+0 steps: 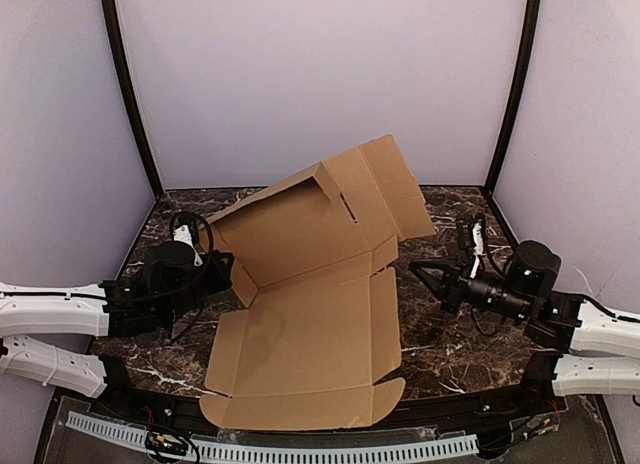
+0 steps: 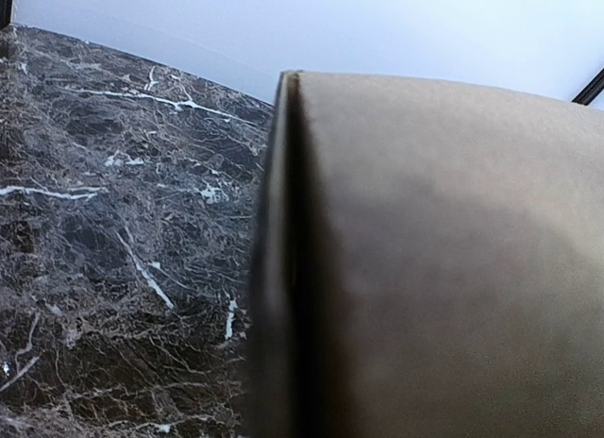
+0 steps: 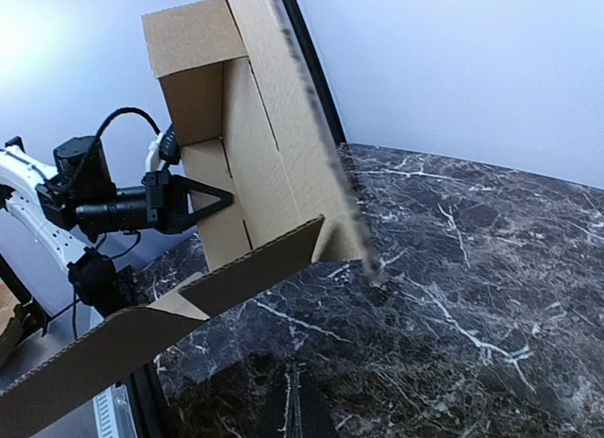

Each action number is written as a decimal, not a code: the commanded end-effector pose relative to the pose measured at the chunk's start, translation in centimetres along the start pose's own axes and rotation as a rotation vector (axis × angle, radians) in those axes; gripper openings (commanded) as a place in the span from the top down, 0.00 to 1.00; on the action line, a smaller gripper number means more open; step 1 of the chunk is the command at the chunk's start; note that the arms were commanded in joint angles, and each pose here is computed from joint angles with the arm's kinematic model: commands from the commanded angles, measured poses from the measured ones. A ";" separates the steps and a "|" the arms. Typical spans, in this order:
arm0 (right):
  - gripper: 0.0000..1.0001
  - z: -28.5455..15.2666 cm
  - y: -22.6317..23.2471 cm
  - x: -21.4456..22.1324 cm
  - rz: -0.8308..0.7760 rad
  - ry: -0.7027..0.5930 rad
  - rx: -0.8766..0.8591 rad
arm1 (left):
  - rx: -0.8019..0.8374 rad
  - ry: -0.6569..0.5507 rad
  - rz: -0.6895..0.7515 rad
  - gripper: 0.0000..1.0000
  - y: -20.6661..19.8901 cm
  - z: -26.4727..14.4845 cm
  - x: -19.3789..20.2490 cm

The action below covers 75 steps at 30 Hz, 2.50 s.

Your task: Fold the paper box

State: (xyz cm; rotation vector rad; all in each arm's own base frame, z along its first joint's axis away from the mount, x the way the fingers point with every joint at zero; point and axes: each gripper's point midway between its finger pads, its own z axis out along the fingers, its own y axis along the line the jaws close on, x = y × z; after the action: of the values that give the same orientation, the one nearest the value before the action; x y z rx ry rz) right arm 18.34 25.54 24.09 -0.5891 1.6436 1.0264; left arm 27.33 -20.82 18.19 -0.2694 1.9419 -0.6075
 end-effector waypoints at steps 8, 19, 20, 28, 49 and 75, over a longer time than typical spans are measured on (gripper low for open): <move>1.00 0.4 5.5 -5.2 0.025 -0.197 -0.310 | 0.114 0.059 -0.133 0.99 -0.9 -1.3 0.9; 1.00 2.8 7.4 -6.6 0.043 -0.223 -0.411 | 0.138 0.065 -0.148 0.99 -1.2 -1.1 1.3; 1.00 3.1 7.5 -6.6 0.046 -0.220 -0.412 | 0.145 0.065 -0.150 0.99 -1.3 -1.1 1.3; 1.00 5.5 7.4 -4.7 0.076 -0.167 -0.395 | 0.190 0.063 -0.155 0.99 -2.5 -1.2 0.9; 1.00 7.5 4.4 1.9 0.004 0.098 -0.158 | 0.228 0.029 -0.060 0.99 -4.2 -1.7 -1.0; 1.00 -0.7 4.1 0.1 -0.155 0.160 -0.072 | 0.049 -0.073 0.152 0.99 -0.9 -1.9 -2.8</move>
State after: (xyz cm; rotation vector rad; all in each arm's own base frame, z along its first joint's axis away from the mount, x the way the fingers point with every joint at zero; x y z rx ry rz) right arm 15.01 28.47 26.52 -0.8114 1.6126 1.0421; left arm 26.57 -20.40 20.14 -0.1456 1.8919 -0.6032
